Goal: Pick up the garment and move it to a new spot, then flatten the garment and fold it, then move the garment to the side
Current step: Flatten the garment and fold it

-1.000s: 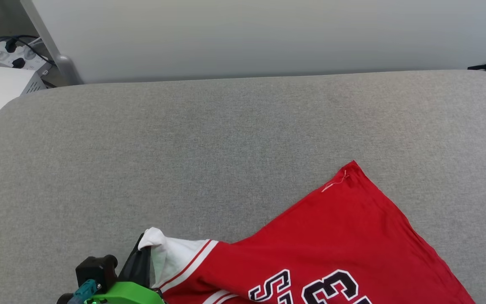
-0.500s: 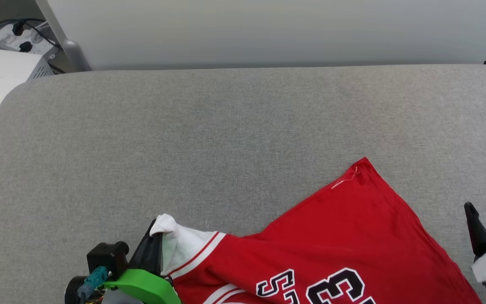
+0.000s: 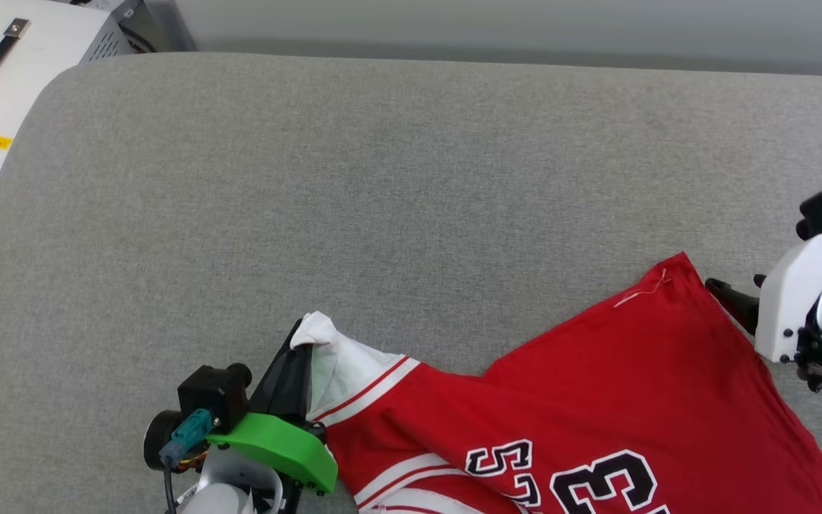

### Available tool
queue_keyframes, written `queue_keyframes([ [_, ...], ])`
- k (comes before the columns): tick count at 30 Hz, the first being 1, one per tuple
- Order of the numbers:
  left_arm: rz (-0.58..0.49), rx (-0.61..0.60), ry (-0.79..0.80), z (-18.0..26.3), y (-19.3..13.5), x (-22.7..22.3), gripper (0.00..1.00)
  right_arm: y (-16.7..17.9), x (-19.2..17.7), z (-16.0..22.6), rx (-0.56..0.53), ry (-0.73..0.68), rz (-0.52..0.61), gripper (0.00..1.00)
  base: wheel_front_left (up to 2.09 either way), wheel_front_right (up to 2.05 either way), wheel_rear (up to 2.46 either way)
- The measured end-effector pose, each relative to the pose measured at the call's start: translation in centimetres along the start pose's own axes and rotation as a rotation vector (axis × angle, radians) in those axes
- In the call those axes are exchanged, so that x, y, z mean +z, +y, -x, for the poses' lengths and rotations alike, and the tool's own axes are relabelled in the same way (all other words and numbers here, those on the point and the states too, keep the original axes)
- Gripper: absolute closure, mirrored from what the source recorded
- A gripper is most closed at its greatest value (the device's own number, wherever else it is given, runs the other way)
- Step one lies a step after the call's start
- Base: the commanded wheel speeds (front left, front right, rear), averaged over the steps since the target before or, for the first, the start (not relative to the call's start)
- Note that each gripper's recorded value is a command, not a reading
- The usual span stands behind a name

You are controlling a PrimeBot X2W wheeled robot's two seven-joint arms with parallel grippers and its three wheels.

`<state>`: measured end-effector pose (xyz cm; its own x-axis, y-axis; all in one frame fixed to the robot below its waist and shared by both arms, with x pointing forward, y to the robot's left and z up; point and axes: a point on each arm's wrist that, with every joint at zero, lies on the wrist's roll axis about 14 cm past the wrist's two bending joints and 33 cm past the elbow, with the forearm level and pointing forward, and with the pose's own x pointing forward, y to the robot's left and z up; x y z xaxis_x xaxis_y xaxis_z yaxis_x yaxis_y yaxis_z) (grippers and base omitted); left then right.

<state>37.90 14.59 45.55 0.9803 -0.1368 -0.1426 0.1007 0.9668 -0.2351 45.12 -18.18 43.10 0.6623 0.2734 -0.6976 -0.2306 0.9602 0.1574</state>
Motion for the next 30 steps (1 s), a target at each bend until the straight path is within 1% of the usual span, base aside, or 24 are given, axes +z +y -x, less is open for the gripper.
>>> queue_keyframes([
  [4,-0.001,0.002,0.007,-0.5,0.2,-0.4,1.0,1.0,0.5,-2.3,0.027,0.073,0.057,0.0,0.0,0.0,0.0],
  [7,0.002,0.005,0.014,-0.9,0.4,-0.8,1.0,1.7,0.3,-4.0,0.045,0.121,0.096,0.0,0.0,0.0,0.0],
  [10,0.006,0.013,0.023,-1.2,0.7,-1.2,1.0,2.2,-1.2,-5.5,0.067,0.192,0.107,0.0,0.0,0.0,0.0],
  [13,0.012,0.028,0.027,-1.3,1.1,-1.5,1.0,2.2,-3.3,-6.4,0.079,0.296,0.104,0.0,0.0,0.0,0.0],
  [14,0.013,0.034,0.027,-1.3,1.3,-1.5,1.0,2.2,-3.8,-6.6,0.085,0.327,0.095,0.02,0.0,0.0,0.0],
  [15,0.013,0.039,0.029,-1.2,1.4,-1.7,1.0,2.2,-4.0,-6.7,0.092,0.351,0.092,0.58,0.0,0.0,0.0],
  [16,0.012,0.044,0.034,-1.2,1.6,-1.8,1.0,2.2,-4.1,-6.8,0.095,0.365,0.089,1.0,0.0,0.0,0.0],
  [21,0.011,0.046,0.045,-1.1,1.7,-2.2,1.0,2.7,-4.5,-6.7,0.122,0.402,0.075,1.0,0.0,0.0,0.0],
  [24,0.01,0.042,0.036,-1.0,1.6,-2.0,1.0,2.6,-4.0,-6.4,0.121,0.382,0.067,1.0,0.0,0.0,0.0],
  [29,-0.004,0.039,-0.003,-0.8,1.8,-0.6,1.0,2.6,-1.2,-5.7,0.12,0.242,0.04,1.0,0.0,0.0,0.0],
  [30,-0.043,0.036,-0.058,-1.2,2.5,1.6,1.0,2.1,1.5,-4.7,0.103,0.121,0.025,1.0,0.0,0.0,0.0],
])
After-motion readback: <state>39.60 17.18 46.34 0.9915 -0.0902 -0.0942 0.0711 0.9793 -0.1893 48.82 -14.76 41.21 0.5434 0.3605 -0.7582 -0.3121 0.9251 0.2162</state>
